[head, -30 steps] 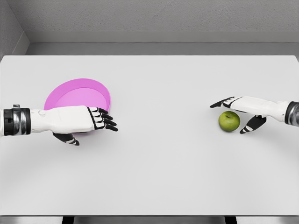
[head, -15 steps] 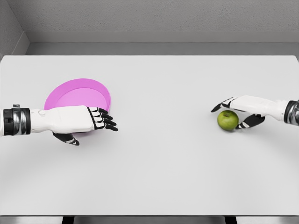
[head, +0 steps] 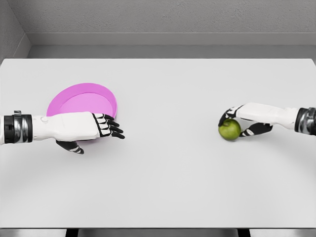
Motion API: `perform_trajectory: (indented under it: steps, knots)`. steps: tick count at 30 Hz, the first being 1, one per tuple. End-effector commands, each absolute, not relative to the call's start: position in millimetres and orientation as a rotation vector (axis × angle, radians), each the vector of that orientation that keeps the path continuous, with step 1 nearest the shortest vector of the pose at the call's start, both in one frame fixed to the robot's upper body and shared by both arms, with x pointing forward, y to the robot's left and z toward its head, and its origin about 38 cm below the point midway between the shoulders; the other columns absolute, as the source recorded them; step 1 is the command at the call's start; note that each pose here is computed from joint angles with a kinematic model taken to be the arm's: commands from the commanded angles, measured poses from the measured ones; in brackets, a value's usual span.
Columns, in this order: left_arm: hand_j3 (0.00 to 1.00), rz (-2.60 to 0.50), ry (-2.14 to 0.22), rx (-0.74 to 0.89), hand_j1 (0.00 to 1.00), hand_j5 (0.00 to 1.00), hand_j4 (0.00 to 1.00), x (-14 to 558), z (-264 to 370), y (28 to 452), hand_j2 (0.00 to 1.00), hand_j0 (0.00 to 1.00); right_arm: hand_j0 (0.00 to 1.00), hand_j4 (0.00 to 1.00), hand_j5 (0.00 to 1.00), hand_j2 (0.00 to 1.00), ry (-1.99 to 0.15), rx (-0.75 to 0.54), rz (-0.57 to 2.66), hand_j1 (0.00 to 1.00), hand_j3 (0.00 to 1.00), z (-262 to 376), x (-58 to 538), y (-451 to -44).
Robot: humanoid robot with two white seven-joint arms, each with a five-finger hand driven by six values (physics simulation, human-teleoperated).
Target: Put the apple on the plate with both arms
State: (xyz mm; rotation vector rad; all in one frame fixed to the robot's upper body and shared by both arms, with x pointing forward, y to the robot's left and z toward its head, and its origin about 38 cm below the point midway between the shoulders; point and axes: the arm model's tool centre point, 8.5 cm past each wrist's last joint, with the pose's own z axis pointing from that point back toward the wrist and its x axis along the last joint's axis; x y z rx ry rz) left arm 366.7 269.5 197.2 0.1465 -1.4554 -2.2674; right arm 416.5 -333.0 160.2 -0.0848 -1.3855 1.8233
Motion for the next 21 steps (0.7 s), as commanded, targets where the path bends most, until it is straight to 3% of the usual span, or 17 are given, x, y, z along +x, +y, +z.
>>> perform_trajectory:
  steps: [1, 6, 9, 10, 11, 13, 15, 21]
  knots:
    - [1.00, -2.261, -1.458, 0.144, 1.00, 1.00, 1.00, 367, 198, 270, 1.00, 1.00, 0.60, 0.60, 0.60, 0.60, -1.462, -0.004, 1.772, 0.60, 0.60, 166, 414, -322]
    - [1.00, -2.261, -1.458, 0.144, 1.00, 1.00, 1.00, 367, 198, 270, 1.00, 1.00, 0.60, 0.60, 0.60, 0.60, -1.639, 0.198, 1.844, 0.60, 0.60, 187, 416, -232]
    - [1.00, -2.261, -1.458, 0.144, 1.00, 1.00, 1.00, 367, 198, 270, 1.00, 1.00, 0.63, 0.63, 0.63, 0.63, -1.652, 0.214, 1.825, 0.63, 0.63, 187, 422, -218]
    - [1.00, -2.261, -1.458, 0.144, 1.00, 1.00, 1.00, 367, 198, 270, 1.00, 1.00, 0.76, 0.76, 0.76, 0.76, -1.661, 0.159, 1.792, 0.76, 0.76, 194, 433, -231]
    - [1.00, -2.261, -1.458, 0.144, 1.00, 1.00, 1.00, 367, 198, 270, 1.00, 1.00, 1.00, 1.00, 1.00, 1.00, -1.696, 0.067, 1.715, 1.00, 1.00, 210, 447, -257]
    - [1.00, -2.261, -1.458, 0.144, 1.00, 1.00, 1.00, 367, 198, 270, 1.00, 1.00, 1.00, 1.00, 1.00, 1.00, -1.747, -0.081, 1.643, 1.00, 1.00, 243, 453, -305]
    - [1.00, -2.260, -1.462, 0.139, 1.00, 1.00, 1.00, 367, 197, 268, 1.00, 1.00, 1.00, 1.00, 1.00, 1.00, -1.741, -0.117, 1.621, 1.00, 1.00, 247, 452, -321]
    - [1.00, -2.476, -1.595, 0.008, 1.00, 1.00, 1.00, 383, 220, 158, 1.00, 1.00, 1.00, 1.00, 1.00, 1.00, -1.630, -0.221, 1.560, 1.00, 1.00, 242, 442, -382]
